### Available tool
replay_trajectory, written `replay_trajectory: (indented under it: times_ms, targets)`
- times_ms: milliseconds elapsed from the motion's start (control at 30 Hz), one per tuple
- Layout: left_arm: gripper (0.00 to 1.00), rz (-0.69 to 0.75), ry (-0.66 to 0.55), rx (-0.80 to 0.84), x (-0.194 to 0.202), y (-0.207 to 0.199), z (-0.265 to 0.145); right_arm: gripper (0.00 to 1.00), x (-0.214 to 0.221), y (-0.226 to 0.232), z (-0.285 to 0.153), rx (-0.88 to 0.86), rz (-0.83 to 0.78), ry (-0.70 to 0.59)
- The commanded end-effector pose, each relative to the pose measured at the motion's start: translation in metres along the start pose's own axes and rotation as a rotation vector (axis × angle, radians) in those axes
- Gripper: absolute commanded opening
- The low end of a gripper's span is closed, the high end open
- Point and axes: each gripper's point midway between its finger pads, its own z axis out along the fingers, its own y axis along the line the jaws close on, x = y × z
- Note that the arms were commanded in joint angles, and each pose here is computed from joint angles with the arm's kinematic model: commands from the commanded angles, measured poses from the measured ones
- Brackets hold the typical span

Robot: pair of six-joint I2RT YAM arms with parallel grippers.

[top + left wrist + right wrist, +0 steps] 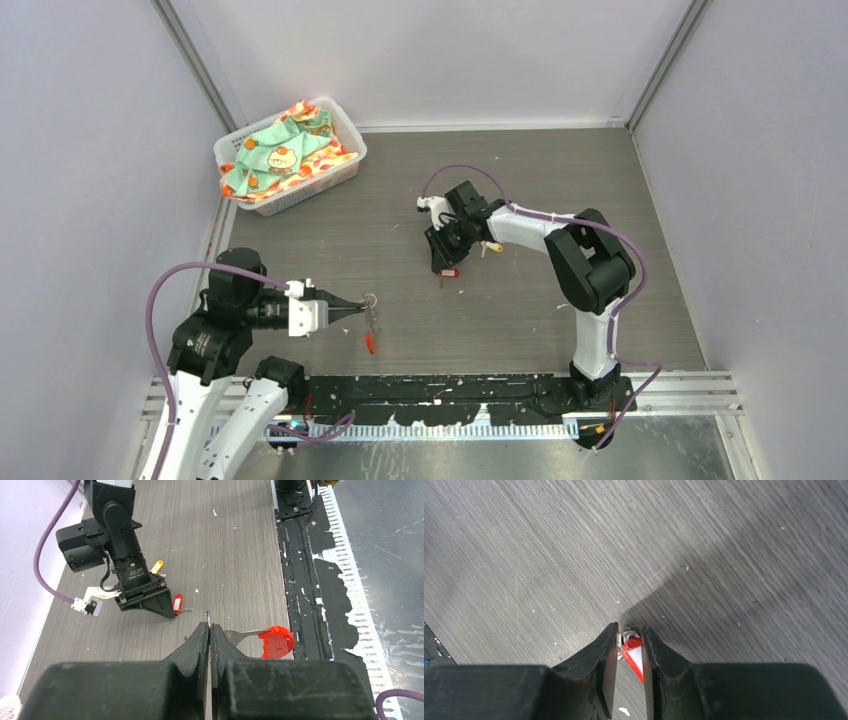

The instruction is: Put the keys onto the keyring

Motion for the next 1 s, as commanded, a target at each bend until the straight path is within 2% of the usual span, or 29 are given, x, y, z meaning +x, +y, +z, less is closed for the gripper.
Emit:
replay_trajectory:
  times_ms: [0,133,300,433,567,600,800,967]
  targets:
    - [0.03,0.048,-0.021,-0.008,-0.013,0.002,-0.003,0.31,0.004,-0.001,-0.016,0.057,0.003,0.011]
    - [0.03,0.048,-0.022,-0.006,-0.013,0.001,-0.003,0.34,0.007,-0.001,-0.019,0.062,0.002,0.016]
    - [0.03,0.050,-0.022,-0.008,-0.013,0.001,-0.003,0.33,0.007,-0.001,-0.019,0.067,0.008,0.017]
    - [0.03,0.052,-0.021,-0.009,-0.013,0.001,-0.004,0.23,0.006,-0.003,-0.020,0.078,0.011,0.014]
    - [0.03,0.051,-0.021,-0.008,-0.012,0.001,-0.003,0.03,0.002,-0.003,-0.024,0.094,0.003,0.001]
    - [0.03,0.052,-0.021,-0.008,-0.012,0.001,-0.003,0.01,0.001,-0.004,-0.025,0.097,0.001,-0.002]
    - [0.03,0.039,-0.022,0.000,-0.010,0.000,-0.002,0.01,-0.017,0.012,-0.043,0.095,-0.053,-0.073]
    - [0.03,0.014,-0.033,0.012,-0.011,-0.003,-0.001,0.01,-0.028,0.060,-0.067,0.053,-0.218,-0.141]
